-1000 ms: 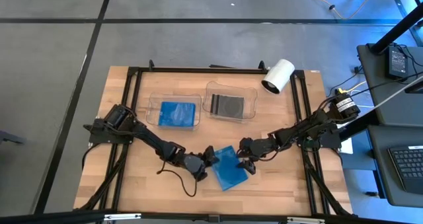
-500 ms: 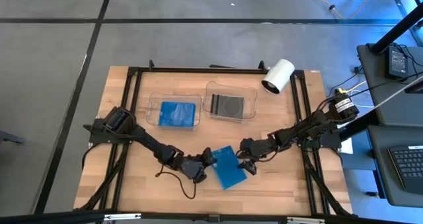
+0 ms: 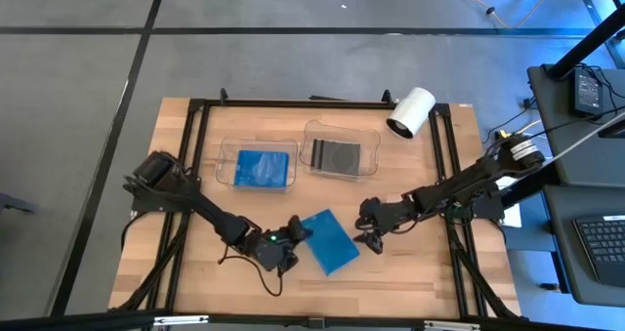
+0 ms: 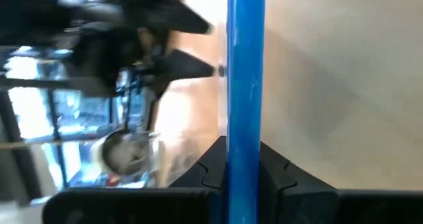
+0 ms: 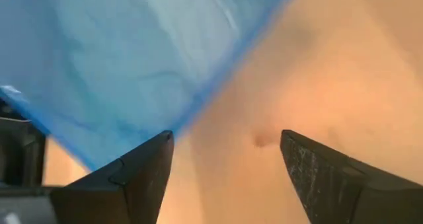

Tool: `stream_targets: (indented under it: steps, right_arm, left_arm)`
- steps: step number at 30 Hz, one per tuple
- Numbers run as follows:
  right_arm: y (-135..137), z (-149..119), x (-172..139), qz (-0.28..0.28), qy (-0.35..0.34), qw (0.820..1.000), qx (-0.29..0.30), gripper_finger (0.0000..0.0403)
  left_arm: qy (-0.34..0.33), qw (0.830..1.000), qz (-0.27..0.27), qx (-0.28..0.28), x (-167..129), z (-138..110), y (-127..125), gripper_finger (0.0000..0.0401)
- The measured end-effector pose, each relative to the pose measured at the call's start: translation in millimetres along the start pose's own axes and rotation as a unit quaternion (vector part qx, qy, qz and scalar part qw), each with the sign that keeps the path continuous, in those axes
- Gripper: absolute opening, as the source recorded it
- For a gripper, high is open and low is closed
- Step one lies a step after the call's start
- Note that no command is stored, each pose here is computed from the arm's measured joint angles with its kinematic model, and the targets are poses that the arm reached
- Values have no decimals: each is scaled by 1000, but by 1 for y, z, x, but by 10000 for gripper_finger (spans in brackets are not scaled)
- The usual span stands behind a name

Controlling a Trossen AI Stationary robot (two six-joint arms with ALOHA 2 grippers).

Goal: Pick & place jewel cases by type
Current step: Put the blue CD case into the left transparent bin

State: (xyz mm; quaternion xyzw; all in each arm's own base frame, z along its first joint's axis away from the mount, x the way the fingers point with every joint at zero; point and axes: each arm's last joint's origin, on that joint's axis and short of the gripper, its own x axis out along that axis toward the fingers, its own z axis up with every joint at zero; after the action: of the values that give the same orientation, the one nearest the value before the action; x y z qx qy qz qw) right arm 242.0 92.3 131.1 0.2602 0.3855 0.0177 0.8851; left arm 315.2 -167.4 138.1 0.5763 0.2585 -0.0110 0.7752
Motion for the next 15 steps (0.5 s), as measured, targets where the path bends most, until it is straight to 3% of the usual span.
stream_targets:
  steps: [7, 15]
  right_arm:
    - [0, 4, -20, -36, -15, 999, -7, 284]
    - [-1, 4, -22, -45, -14, 999, -17, 284]
  left_arm:
    - [68, 993, 95, -35, -39, -1, 44, 35]
    - [184, 960, 172, -125, -94, -44, 90, 30]
